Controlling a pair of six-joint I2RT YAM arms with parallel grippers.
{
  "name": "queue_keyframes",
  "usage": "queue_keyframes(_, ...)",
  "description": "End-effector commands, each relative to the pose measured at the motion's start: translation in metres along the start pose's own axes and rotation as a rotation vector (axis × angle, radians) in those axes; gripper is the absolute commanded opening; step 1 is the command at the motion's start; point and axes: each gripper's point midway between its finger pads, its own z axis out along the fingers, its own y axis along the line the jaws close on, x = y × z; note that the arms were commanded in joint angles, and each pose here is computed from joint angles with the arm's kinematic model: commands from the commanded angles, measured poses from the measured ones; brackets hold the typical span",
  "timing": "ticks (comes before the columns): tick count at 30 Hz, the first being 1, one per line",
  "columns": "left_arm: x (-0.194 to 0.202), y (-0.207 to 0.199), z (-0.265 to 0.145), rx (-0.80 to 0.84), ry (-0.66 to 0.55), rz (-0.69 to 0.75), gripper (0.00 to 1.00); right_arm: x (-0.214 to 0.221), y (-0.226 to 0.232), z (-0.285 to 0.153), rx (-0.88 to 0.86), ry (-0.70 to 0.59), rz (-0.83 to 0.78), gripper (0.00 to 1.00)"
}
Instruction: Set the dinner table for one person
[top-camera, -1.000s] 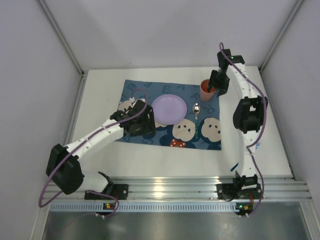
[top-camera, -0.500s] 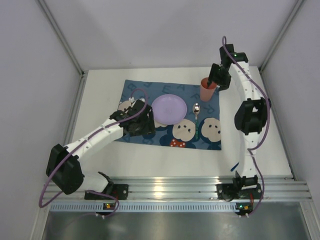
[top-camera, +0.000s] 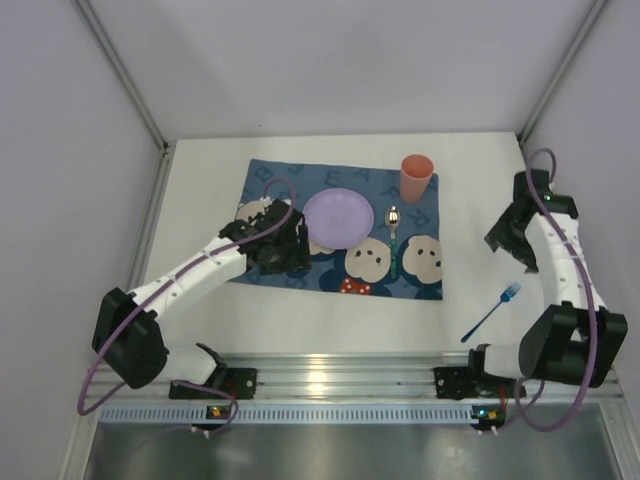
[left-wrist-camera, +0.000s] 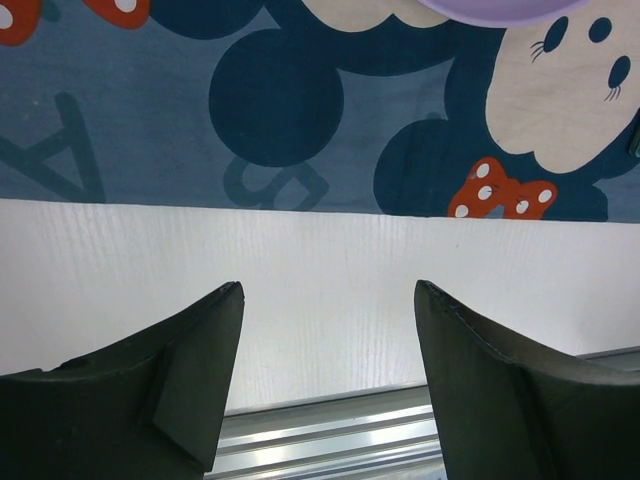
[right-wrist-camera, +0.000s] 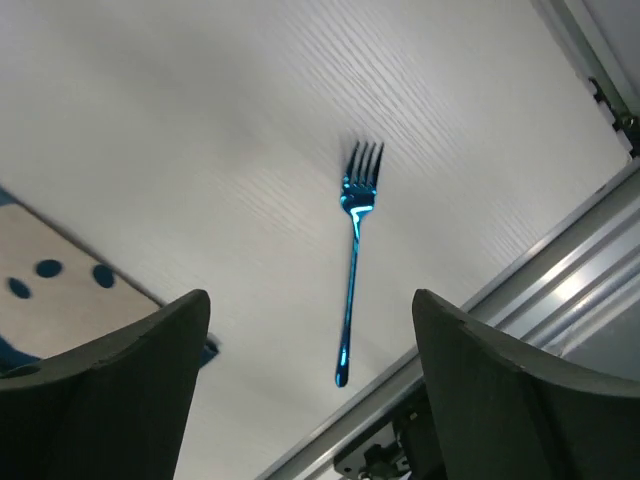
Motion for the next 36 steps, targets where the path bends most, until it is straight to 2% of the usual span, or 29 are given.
queue_keyframes(1,-0.011,-0.016,-0.012,0.058,-0.014,0.019,0.74,0.029,-0.021,0.021,0.027,0.036,0.076,0.84)
queue_keyframes(3,-0.008,-0.019,-0.012,0.062,0.002,0.023,0.74,0.055,-0.034,0.038,0.013,0.126,0.125,0.85)
queue_keyframes(7,-0.002,-0.026,-0.018,0.072,0.018,0.027,0.73,0.072,-0.047,0.063,-0.044,0.196,0.23,0.83)
queue_keyframes(16,0.013,-0.036,-0.033,0.095,0.015,-0.013,0.72,0.08,-0.034,0.086,-0.11,0.237,0.26,0.78)
queue_keyframes(19,0.019,-0.035,-0.04,0.09,0.008,-0.013,0.72,0.094,-0.038,0.098,-0.083,0.261,0.245,0.67)
queue_keyframes(24,0.029,-0.026,-0.048,0.082,-0.002,-0.034,0.72,0.1,-0.039,0.107,-0.064,0.273,0.258,0.56)
queue_keyframes(26,0.031,-0.023,-0.051,0.082,-0.008,-0.043,0.72,0.106,-0.042,0.113,-0.049,0.282,0.258,0.5)
queue_keyframes(28,0.034,-0.02,-0.052,0.074,-0.007,-0.052,0.72,0.108,-0.039,0.116,-0.056,0.294,0.271,0.39)
queue_keyframes(36,0.04,-0.009,-0.058,0.063,-0.021,-0.073,0.72,0.116,-0.036,0.125,-0.046,0.334,0.272,0.18)
